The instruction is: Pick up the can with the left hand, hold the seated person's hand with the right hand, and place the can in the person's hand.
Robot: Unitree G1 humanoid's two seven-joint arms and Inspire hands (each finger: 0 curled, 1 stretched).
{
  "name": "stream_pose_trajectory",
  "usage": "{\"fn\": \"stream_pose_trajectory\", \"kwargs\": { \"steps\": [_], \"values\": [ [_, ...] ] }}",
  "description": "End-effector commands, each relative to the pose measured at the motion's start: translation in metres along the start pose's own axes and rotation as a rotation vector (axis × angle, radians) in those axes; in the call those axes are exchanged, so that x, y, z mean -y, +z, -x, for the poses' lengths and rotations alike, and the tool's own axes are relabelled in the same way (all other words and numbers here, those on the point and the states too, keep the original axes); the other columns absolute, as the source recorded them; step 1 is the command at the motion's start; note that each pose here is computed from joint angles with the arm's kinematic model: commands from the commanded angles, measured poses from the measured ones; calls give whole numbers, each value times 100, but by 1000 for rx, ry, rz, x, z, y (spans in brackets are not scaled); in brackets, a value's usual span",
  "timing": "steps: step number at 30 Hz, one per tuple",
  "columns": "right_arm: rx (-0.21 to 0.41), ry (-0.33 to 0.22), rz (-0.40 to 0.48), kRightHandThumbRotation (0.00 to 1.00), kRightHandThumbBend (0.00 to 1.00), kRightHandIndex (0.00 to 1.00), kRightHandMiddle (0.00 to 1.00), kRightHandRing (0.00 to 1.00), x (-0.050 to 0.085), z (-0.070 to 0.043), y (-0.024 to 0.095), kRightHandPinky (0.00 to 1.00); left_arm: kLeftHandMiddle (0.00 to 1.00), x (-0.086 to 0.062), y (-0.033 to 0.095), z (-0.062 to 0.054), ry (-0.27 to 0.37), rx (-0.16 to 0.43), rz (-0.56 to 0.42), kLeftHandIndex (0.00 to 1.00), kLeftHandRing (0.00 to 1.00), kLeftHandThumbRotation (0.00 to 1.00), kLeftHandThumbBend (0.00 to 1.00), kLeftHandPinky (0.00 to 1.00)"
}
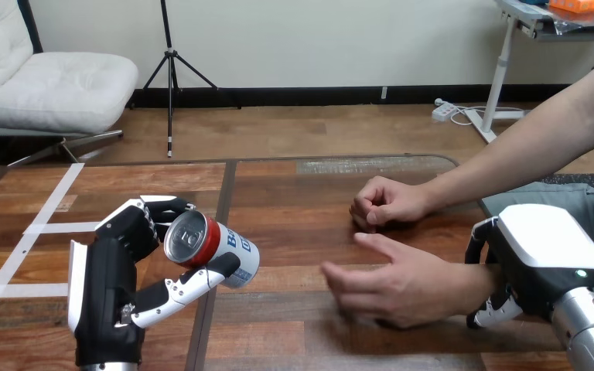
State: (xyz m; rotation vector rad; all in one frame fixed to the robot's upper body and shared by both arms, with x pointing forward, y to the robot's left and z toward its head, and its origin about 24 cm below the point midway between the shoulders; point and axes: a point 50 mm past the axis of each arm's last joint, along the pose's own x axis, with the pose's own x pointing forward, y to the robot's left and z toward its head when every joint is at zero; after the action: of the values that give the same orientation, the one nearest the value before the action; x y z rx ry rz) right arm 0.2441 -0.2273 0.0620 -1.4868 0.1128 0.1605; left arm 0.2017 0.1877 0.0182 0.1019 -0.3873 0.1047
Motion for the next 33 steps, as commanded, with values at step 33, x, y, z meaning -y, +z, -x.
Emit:
{"fn": "stream_pose_trajectory", "kwargs": {
  "steps": [33],
  "values": [
    [124, -280, -39, 0, 93, 51, 43, 35, 70, 6, 27, 27, 47, 9, 13, -28, -11, 120, 2, 50, 42, 0, 77, 41]
  ]
}}
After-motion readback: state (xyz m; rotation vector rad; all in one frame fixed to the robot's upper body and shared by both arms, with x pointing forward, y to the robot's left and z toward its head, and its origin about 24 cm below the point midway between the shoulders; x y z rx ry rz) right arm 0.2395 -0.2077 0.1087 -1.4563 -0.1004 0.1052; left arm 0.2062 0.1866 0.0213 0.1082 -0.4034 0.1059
